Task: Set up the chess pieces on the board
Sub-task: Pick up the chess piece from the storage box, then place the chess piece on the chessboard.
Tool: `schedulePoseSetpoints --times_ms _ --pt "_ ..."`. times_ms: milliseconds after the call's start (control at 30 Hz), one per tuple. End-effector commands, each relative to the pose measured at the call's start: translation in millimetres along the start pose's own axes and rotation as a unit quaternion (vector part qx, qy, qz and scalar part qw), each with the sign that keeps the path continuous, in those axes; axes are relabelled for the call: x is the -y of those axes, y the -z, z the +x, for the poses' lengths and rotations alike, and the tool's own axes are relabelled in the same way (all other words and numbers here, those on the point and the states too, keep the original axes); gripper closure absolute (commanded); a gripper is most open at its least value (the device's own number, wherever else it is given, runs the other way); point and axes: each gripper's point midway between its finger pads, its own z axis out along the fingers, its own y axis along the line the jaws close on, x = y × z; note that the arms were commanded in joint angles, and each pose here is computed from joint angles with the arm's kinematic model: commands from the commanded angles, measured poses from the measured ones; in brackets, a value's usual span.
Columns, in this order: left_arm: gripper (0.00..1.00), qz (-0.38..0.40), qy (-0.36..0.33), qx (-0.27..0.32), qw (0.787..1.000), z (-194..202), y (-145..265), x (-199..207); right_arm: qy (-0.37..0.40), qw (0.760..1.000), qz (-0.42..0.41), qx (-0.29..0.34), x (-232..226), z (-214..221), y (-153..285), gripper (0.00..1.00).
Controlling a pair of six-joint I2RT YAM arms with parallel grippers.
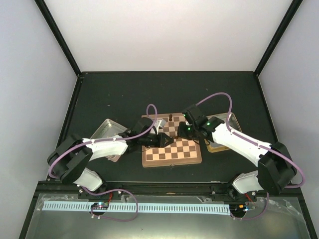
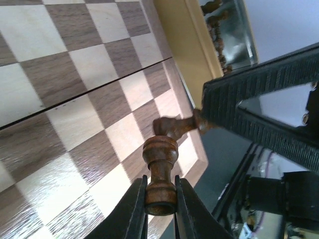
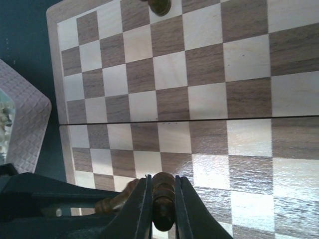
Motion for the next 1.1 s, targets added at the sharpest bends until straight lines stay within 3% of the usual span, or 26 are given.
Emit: schedulePoseSetpoints --times_ms 0,133,267,367,567,733,1067 --pt "0.98 -0.048 -0.034 -0.010 0.998 -4 12 3 0.014 0.998 0.045 0.034 15 -10 2 0.99" --pt "0.99 -0.171 -0.064 -0.094 0.979 19 35 -30 0.030 0.994 0.087 0.061 31 -17 9 0.98" --pt "0.98 -0.283 -0.083 -0.190 0.936 46 65 -67 0.038 0.990 0.109 0.079 41 -20 13 0.98" --pt "0.98 -0.324 -0.088 -0.244 0.910 58 80 -79 0.043 0.988 0.119 0.086 47 -20 13 0.98" --pt "0.99 -0.375 -0.093 -0.294 0.874 59 92 -89 0.053 0.986 0.127 0.095 57 -18 12 0.98" --pt "0.96 -0.384 -0.094 -0.313 0.864 52 86 -87 0.056 0.987 0.118 0.092 58 -14 8 0.98" --pt "0.71 -0.364 -0.081 -0.297 0.879 39 69 -74 0.063 0.989 0.103 0.083 58 -7 0 0.98"
